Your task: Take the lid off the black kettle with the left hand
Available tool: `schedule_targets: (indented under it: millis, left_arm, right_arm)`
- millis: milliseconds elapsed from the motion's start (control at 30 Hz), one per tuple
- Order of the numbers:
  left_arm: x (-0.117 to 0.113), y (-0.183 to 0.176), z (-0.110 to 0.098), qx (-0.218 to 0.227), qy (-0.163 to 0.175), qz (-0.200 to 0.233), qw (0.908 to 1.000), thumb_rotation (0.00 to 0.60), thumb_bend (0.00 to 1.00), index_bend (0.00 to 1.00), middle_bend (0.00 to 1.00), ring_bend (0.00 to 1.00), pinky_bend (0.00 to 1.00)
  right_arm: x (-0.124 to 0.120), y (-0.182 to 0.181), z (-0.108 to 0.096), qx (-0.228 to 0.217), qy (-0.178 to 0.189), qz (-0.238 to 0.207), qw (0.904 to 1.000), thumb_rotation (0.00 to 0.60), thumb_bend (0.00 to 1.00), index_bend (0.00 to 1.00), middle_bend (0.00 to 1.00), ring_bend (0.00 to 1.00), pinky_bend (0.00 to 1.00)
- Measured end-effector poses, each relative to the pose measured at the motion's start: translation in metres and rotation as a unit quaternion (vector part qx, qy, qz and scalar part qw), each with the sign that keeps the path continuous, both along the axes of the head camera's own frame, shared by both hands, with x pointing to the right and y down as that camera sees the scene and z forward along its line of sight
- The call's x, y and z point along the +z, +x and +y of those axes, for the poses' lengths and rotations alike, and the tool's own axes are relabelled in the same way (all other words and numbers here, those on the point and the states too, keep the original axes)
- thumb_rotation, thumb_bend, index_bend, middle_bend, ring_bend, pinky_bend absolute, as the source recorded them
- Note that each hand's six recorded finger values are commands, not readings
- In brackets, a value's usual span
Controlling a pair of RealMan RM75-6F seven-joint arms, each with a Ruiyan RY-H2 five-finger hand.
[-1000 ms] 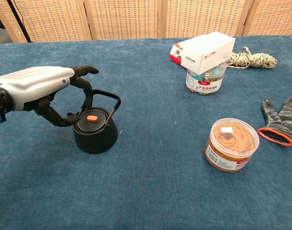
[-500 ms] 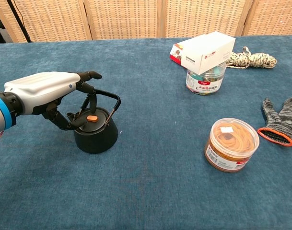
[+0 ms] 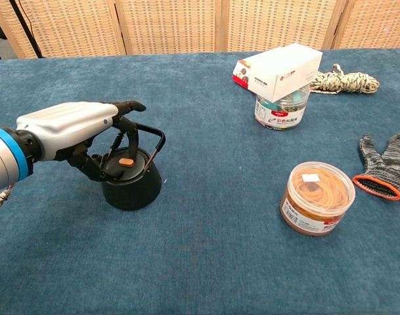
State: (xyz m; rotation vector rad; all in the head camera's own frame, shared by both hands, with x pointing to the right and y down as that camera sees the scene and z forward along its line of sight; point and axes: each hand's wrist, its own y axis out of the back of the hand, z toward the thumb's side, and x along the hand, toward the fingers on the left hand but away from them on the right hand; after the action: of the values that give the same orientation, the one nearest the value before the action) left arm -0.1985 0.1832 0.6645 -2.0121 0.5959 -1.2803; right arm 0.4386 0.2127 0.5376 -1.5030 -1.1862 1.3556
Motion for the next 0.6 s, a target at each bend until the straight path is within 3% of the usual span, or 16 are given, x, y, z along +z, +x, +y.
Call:
schedule_targets:
  millis: [600]
  left_arm:
    - [0.0019, -0.0003, -0.0026, -0.006, 0.011, -0.011, 0.9999, 0.6, 0.38, 0.58, 0.0, 0.0, 0.0]
  right_arm:
    - [-0.0018, 0.0014, -0.0007, 0.002, 0.003, 0.0, 1.0, 0.6, 0.0, 0.0, 0.0, 0.0, 0.0]
